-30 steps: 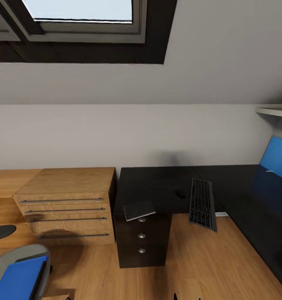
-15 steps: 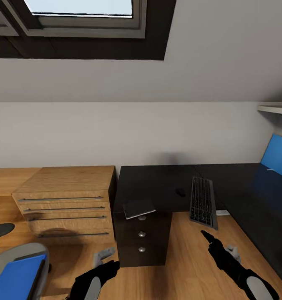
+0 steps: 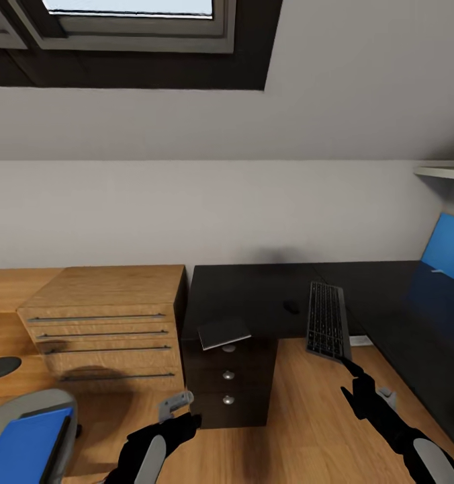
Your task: In the bedroom, organize the workspace by keeping the computer under the desk, ensuring the monitor is on the desk, placing the keyboard on the desk next to the monitor, placing the mouse on the desk next to the keyboard, moving the folder from the swivel chair onto the desk next to the mouse, stacking the notebook on top of the folder with the pen on top of the notebook, and positioning the swivel chair next to the desk.
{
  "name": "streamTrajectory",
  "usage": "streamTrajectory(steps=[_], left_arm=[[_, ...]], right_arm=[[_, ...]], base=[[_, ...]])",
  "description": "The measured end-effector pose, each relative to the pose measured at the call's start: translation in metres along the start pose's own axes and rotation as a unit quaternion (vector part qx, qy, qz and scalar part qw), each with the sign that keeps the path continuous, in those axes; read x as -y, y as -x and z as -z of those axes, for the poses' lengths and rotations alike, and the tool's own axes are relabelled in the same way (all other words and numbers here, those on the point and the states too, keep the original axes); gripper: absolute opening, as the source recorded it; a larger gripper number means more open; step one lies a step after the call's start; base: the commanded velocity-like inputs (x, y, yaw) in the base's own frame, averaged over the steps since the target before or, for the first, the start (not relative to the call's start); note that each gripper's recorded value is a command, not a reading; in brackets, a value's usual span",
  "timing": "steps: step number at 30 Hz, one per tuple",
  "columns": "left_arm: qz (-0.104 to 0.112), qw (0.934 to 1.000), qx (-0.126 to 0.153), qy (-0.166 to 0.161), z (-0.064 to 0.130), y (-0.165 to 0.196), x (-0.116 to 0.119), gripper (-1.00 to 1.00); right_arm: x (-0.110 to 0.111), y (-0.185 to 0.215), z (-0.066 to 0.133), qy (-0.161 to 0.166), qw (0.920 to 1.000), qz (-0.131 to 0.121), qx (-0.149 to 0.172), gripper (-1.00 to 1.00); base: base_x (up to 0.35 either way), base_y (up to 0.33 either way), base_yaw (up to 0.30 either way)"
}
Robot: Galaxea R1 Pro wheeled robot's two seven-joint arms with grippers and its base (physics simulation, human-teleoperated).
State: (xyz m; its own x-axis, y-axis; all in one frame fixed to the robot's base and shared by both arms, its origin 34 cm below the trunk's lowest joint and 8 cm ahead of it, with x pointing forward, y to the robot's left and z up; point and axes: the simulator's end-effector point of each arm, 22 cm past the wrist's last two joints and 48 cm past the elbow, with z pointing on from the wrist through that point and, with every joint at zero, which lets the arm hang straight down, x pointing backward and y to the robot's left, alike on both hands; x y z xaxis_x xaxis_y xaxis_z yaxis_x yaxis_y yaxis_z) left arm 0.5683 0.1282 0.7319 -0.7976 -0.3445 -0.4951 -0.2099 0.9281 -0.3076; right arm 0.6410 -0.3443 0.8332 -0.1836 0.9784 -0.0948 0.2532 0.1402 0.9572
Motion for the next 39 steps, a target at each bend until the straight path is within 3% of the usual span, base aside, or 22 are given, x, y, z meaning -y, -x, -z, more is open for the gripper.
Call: streamTrajectory(steps=[8, 11, 18, 26, 30, 39], left_arm=[[-0.036, 0.9985, 0.028, -0.031, 0.006, 0.01, 0.034, 1.0], [-0.046, 0.9969, 0.052, -0.037, 0.021, 0.014, 0.046, 1.0], [-0.061, 0.9945, 0.064, -0.057, 0.038, -0.005, 0.063, 1.0], [-0.069, 0.9944, 0.054, -0.059, 0.029, -0.027, 0.063, 1.0], [-0.07, 0.9946, 0.052, -0.057, 0.022, -0.033, 0.061, 1.0], [-0.07, 0.9946, 0.05, -0.057, 0.01, -0.042, 0.055, 1.0]], right_arm=[[0.014, 0.001, -0.003, -0.003, 1.0, -0.003, 0.002, 1.0], [0.035, 0.0, -0.004, -0.02, 0.9997, -0.011, 0.003, 1.0], [0.055, 0.0, -0.012, -0.029, 0.9994, -0.019, 0.004, 1.0], [0.067, 0.002, -0.017, -0.029, 0.9994, -0.019, 0.008, 1.0], [0.071, 0.012, -0.022, -0.029, 0.999, -0.016, 0.031, 1.0], [0.083, 0.015, -0.027, -0.026, 0.9987, -0.014, 0.042, 1.0]], base=[[0.0, 0.0, 0.0], [0.0, 0.0, 0.0], [0.0, 0.0, 0.0], [0.0, 0.0, 0.0], [0.0, 0.0, 0.0], [0.0, 0.0, 0.0]])
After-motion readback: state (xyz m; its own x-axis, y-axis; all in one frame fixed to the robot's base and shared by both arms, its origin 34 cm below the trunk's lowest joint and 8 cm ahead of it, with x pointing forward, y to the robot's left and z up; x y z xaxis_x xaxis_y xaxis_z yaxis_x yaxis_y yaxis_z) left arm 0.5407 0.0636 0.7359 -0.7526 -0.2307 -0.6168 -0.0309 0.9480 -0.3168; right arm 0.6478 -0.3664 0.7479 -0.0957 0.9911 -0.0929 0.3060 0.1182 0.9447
